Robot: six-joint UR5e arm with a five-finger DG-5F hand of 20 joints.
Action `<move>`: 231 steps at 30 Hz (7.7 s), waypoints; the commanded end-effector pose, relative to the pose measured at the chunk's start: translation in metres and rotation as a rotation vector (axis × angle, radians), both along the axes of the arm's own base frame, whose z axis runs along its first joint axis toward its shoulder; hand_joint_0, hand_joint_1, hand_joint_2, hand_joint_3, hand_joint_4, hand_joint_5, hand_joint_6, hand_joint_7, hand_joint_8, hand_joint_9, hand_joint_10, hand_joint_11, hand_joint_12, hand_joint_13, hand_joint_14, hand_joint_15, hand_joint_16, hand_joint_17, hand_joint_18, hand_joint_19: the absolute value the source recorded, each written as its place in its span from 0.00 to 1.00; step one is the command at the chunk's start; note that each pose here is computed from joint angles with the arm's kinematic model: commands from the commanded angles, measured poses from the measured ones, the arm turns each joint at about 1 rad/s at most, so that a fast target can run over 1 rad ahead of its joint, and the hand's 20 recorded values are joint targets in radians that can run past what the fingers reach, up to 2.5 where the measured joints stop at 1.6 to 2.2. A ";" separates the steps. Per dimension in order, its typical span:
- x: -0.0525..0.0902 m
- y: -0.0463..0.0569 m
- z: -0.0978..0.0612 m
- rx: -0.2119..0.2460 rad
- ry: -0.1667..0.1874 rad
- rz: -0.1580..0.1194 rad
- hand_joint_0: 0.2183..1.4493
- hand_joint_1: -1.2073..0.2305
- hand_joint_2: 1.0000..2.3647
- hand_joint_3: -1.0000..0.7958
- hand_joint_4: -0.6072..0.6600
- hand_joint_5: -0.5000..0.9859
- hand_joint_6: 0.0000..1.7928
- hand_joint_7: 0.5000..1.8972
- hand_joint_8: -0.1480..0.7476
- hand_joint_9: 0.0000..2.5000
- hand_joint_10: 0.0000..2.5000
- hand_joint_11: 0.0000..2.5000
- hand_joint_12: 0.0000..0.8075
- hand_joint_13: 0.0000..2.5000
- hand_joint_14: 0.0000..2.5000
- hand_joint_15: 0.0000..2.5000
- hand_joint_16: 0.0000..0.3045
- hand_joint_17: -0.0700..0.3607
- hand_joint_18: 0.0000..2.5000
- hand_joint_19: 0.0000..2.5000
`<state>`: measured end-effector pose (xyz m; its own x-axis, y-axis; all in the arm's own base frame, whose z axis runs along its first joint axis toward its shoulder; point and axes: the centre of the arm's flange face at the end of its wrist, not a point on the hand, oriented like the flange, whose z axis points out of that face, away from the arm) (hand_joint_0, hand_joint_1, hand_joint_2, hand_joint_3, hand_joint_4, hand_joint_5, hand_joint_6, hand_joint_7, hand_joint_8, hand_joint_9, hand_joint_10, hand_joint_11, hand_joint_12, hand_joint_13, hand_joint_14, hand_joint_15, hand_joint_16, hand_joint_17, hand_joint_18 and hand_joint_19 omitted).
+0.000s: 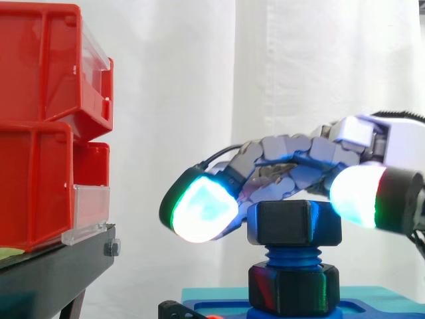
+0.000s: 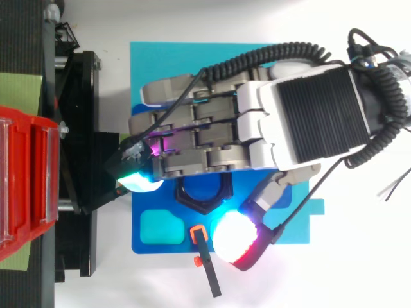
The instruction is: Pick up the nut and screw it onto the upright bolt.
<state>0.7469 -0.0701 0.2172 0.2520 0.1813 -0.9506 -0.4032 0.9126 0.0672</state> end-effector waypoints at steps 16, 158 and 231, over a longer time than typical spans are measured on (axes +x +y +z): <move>0.010 -0.005 0.004 0.017 0.061 0.010 0.20 0.72 0.00 0.28 0.63 0.28 0.28 0.23 0.39 0.29 0.00 0.00 0.29 0.22 0.00 0.00 0.10 0.31 0.08 0.00; 0.016 -0.028 0.030 -0.034 0.013 0.102 0.20 0.76 0.00 0.28 0.60 0.24 0.28 0.12 0.36 0.15 0.00 0.00 0.35 0.08 0.00 0.00 0.10 0.33 0.00 0.00; 0.014 -0.058 0.045 0.022 0.030 0.163 0.23 0.73 0.00 0.28 0.65 0.27 0.28 0.22 0.41 0.30 0.00 0.00 0.29 0.25 0.00 0.00 0.08 0.30 0.14 0.00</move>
<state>0.7609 -0.1293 0.2619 0.1902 0.2356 -0.9531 -0.5411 0.8352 0.0985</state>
